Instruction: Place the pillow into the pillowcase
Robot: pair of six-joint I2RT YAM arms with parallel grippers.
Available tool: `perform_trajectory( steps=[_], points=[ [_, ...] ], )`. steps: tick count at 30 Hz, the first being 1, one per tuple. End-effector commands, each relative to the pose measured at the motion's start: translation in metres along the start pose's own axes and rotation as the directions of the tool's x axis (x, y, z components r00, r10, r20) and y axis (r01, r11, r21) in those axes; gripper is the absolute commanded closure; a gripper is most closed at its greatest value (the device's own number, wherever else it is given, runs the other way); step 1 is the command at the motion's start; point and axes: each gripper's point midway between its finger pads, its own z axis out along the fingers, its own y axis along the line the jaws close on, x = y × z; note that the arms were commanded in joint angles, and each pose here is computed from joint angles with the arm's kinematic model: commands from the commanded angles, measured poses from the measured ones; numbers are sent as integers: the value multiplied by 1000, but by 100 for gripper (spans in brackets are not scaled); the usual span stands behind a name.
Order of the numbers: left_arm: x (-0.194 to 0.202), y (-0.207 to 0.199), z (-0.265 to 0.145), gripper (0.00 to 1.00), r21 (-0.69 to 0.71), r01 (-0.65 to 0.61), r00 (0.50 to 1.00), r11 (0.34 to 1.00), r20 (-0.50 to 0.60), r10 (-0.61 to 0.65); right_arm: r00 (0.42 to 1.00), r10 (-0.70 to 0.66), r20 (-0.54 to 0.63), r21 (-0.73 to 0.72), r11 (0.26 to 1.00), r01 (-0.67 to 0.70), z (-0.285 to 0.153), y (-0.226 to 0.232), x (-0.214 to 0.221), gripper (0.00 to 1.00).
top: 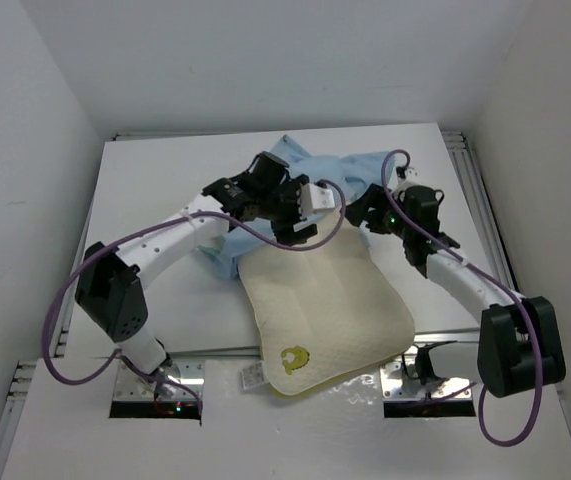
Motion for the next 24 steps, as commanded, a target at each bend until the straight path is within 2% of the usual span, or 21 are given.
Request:
perform_trajectory(
  steps=[1,3,4,6,7,8,9,10,11,12,14,15,16,19,20,21,24],
  points=[
    [3,42,-65,19,-168,123,992,978,10,-123,962,-251,-107,127,956,264,-18,-9,-22,26],
    [33,56,-106,17,-235,197,979,952,-6,-204,938,-326,-118,110,934,339,-25,6,-39,25],
    [53,53,-115,17,-241,227,970,944,-28,-241,916,-363,-170,105,918,383,-32,7,-33,24],
    [88,51,-155,18,-310,250,958,917,-59,-281,869,-459,-186,71,875,478,-32,33,-27,24],
    [115,38,-155,20,-306,281,942,910,-93,-322,834,-515,-200,49,844,533,-33,42,-20,25],
    [121,29,-169,20,-328,271,945,905,-89,-315,803,-558,-210,-18,823,567,-30,66,0,24],
    [148,15,-168,21,-320,263,938,910,-138,-319,812,-546,-205,-40,834,551,-23,78,9,24],
    [159,7,-167,21,-319,255,936,913,-157,-316,815,-543,-204,-63,838,542,-18,89,20,24],
    [164,3,-170,21,-341,220,944,914,-162,-288,793,-575,-201,-119,818,563,-16,113,44,24],
    [186,-10,-161,19,-336,233,929,913,-201,-311,782,-593,-192,-138,805,577,-5,125,57,24],
    [196,-4,-159,17,-389,220,932,895,-186,-310,745,-645,-169,-198,763,615,-1,164,87,23],
    [201,-2,-156,15,-403,229,931,886,-177,-320,746,-648,-154,-203,759,618,5,174,94,23],
    [207,2,-149,15,-415,235,933,879,-158,-324,738,-650,-181,-232,757,610,12,186,115,23],
    [208,11,-137,14,-421,227,948,878,-113,-299,737,-645,-203,-232,763,603,24,192,141,22],
    [210,11,-133,14,-417,222,951,881,-109,-291,721,-651,-239,-229,759,609,30,186,159,21],
    [210,11,-130,13,-411,206,957,888,-105,-271,732,-629,-262,-214,777,592,33,182,166,21],
    [214,-2,-113,12,-326,157,976,932,-93,-197,731,-601,-324,-183,798,575,40,164,188,20]
  ],
)
